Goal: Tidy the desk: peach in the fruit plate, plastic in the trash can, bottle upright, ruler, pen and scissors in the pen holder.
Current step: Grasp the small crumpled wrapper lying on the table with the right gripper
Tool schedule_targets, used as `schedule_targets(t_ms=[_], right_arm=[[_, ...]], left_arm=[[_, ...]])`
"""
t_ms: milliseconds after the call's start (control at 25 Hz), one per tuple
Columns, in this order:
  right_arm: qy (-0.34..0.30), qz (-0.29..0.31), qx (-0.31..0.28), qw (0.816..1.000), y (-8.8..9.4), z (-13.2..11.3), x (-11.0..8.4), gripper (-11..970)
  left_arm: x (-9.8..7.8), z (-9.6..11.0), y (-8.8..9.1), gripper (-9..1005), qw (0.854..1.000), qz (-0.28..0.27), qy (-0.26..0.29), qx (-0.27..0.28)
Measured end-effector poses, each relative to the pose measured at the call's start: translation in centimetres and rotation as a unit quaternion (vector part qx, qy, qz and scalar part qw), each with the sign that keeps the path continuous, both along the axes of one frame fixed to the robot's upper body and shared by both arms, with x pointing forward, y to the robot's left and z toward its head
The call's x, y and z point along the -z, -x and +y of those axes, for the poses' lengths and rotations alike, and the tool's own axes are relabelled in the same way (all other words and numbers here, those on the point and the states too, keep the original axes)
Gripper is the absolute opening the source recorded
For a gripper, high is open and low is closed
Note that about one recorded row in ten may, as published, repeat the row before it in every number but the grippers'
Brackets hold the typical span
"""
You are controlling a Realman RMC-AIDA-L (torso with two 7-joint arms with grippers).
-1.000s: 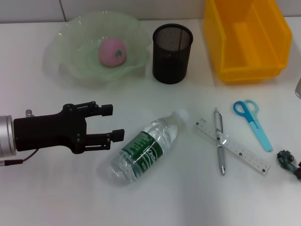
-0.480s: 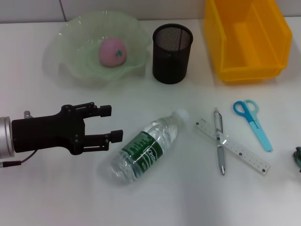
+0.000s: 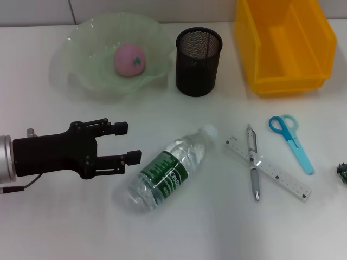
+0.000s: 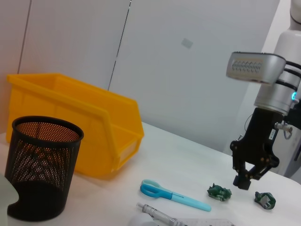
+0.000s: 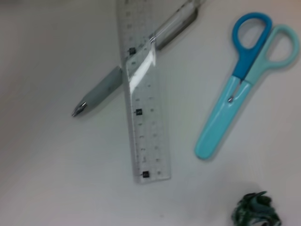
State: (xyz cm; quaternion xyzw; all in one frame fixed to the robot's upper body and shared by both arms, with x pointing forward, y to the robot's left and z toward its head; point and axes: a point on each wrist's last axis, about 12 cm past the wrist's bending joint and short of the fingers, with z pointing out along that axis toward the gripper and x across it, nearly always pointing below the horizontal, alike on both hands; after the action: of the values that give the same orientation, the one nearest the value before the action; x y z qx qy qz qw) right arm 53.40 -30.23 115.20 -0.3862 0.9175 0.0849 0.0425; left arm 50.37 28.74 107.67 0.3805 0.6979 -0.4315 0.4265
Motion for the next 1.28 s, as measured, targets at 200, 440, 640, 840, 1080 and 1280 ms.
schedule_targets(t_ms=[200, 440, 640, 840, 1080, 1280], right_arm=[[-0.008, -0.027, 0.02, 0.999, -0.1, -0.8, -1.1, 61], [-0.004, -0.046, 0.024, 0.999, -0.6, -0.8, -0.8, 147], [-0.003, -0.05, 0.024, 0.998, -1.0, -0.6, -0.1, 414], [0.009, -0.048, 0.009, 0.999, -1.5, 0.1, 0.9, 528], [0.012, -0.046, 0.006, 0.999, -1.7, 0.3, 1.7, 473], [0.012, -0.048, 0.005, 0.999, -1.9, 0.4, 2.2, 428]], left_arm=[[0.0, -0.1, 0.0, 796, 1.0, 0.0, -0.001, 0.002], [-0.1, -0.2, -0.1, 794, 1.0, -0.001, -0.001, 0.004], [-0.1, -0.3, -0.2, 791, 1.0, -0.001, -0.001, 0.006], [-0.1, -0.3, -0.2, 789, 1.0, -0.002, -0.001, 0.005], [-0.1, -0.3, -0.3, 786, 1.0, -0.002, -0.002, 0.005], [-0.2, -0.2, -0.3, 784, 1.0, -0.002, 0.0, 0.003]])
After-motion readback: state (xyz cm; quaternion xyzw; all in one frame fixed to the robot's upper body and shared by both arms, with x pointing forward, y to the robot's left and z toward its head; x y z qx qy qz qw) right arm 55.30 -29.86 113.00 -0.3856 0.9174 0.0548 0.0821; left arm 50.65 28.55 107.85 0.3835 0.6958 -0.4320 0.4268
